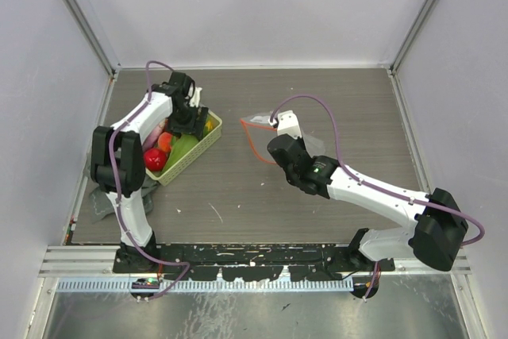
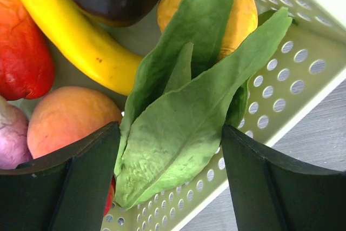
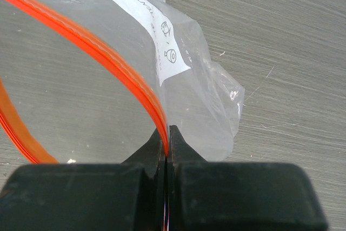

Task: Place the food in the zip-top bag and seal the zipper
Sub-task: Pick up the fake vegetable from the bin.

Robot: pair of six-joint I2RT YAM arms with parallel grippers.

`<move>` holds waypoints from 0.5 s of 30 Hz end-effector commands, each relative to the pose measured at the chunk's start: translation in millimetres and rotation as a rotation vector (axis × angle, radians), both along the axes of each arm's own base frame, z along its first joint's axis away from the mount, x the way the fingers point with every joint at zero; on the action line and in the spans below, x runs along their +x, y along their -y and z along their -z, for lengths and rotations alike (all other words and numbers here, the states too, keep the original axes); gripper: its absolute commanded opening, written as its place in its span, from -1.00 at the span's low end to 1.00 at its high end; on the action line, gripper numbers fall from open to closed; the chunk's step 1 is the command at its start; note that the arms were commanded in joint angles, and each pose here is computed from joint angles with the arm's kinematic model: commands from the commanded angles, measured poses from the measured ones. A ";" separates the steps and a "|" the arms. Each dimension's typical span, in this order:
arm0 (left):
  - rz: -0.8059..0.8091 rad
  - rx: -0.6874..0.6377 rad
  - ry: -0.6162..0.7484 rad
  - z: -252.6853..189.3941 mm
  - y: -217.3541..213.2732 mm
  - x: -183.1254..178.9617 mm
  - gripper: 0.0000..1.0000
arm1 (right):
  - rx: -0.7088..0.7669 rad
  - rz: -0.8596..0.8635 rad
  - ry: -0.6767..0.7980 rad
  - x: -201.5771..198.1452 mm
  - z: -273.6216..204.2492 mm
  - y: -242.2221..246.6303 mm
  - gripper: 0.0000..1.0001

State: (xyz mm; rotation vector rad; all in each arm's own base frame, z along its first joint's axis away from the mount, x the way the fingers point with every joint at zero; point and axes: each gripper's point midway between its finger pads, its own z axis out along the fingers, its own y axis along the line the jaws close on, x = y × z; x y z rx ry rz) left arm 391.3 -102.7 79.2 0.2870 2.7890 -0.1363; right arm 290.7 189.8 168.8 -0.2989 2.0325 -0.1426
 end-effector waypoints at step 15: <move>0.045 -0.085 -0.147 20.0 19.1 -7.2 0.16 | 0.056 0.002 0.038 6.9 -8.0 -4.1 -0.99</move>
